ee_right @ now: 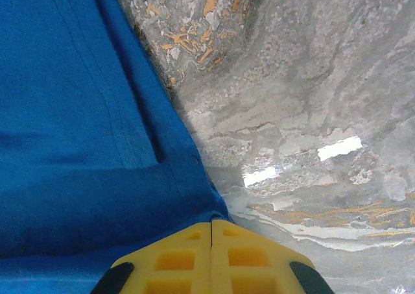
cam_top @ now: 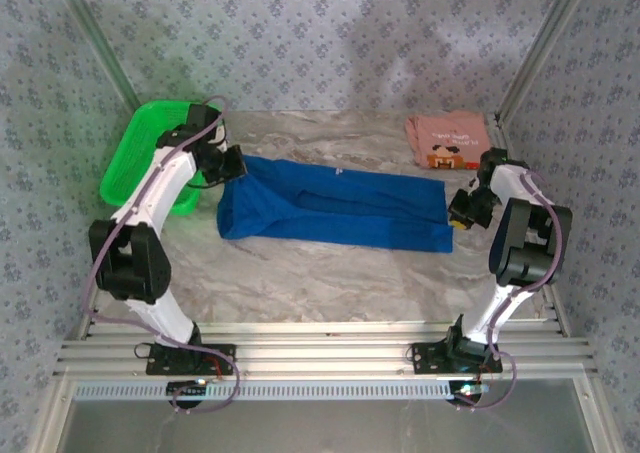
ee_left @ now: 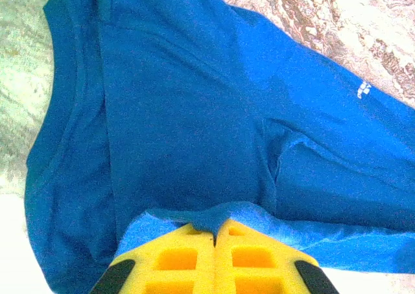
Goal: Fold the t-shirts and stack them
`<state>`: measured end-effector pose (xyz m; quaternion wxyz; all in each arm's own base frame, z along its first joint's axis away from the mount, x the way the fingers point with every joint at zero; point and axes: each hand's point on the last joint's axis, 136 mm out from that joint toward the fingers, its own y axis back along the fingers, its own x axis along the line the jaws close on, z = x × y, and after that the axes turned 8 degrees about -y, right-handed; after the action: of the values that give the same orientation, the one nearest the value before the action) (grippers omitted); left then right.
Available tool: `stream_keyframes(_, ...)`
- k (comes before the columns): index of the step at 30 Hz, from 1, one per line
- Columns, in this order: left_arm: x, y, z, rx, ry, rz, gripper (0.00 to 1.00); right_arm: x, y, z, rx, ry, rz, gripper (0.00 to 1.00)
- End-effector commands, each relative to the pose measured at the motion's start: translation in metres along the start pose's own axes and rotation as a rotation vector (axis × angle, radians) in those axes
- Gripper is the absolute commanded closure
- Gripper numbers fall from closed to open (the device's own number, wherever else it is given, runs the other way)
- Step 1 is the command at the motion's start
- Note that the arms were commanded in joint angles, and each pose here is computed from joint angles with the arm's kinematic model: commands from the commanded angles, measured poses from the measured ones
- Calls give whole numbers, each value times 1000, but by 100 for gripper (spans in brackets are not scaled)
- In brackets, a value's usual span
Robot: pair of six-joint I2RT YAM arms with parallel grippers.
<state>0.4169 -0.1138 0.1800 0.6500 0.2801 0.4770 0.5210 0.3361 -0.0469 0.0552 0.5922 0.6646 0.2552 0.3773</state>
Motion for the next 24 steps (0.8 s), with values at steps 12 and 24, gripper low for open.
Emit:
stream_keyframes(12, 9, -27, 9, 71, -92, 41, 100, 1, -6, 20, -18, 17, -35, 100)
stream_keyframes(24, 7, -34, 26, 59, -95, 27, 100, 7, -15, 32, -4, 15, -51, 100)
